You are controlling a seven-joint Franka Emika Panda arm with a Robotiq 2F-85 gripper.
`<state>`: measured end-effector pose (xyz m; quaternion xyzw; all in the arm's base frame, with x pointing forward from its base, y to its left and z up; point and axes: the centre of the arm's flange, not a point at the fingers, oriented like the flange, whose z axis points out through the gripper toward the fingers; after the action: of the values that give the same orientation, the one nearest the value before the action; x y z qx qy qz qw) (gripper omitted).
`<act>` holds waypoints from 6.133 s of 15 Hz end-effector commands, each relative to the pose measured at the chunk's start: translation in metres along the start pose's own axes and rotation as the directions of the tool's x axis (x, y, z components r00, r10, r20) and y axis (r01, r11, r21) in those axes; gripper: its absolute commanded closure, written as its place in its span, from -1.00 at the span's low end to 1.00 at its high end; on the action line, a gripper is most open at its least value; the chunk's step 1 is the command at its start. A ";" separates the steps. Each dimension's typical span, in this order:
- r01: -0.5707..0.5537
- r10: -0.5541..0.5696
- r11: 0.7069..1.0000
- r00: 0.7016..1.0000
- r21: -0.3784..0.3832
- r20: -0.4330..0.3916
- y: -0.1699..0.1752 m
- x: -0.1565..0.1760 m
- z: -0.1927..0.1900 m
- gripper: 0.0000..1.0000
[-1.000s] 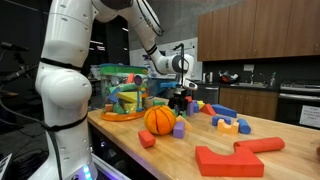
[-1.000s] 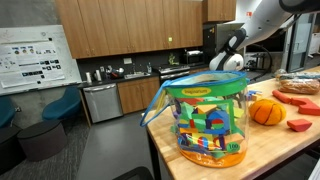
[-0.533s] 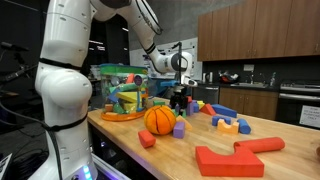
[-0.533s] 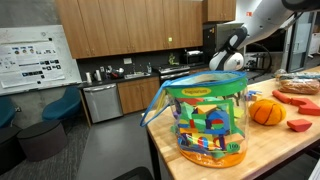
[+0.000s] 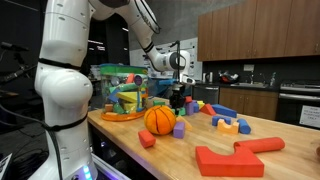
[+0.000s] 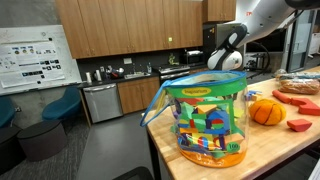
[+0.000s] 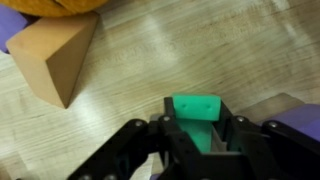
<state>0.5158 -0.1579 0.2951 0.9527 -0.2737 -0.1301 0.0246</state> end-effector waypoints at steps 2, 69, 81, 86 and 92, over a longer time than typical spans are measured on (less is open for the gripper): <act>0.018 -0.018 1.000 1.000 0.017 0.010 -0.003 -0.008 -0.008 0.70; 0.864 -0.848 0.306 0.438 -0.400 0.299 -0.232 -0.274 -0.230 0.70; 0.885 -0.840 0.276 0.412 -0.375 0.353 -0.247 -0.252 -0.192 -0.31; 0.875 -0.837 0.315 0.439 -0.368 0.326 -0.242 -0.249 -0.194 -0.92; 0.734 -0.722 0.593 0.667 -0.331 0.187 -0.195 -0.225 -0.199 -1.00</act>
<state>0.4969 0.1472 0.5127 0.9348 0.2284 -0.2176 0.1633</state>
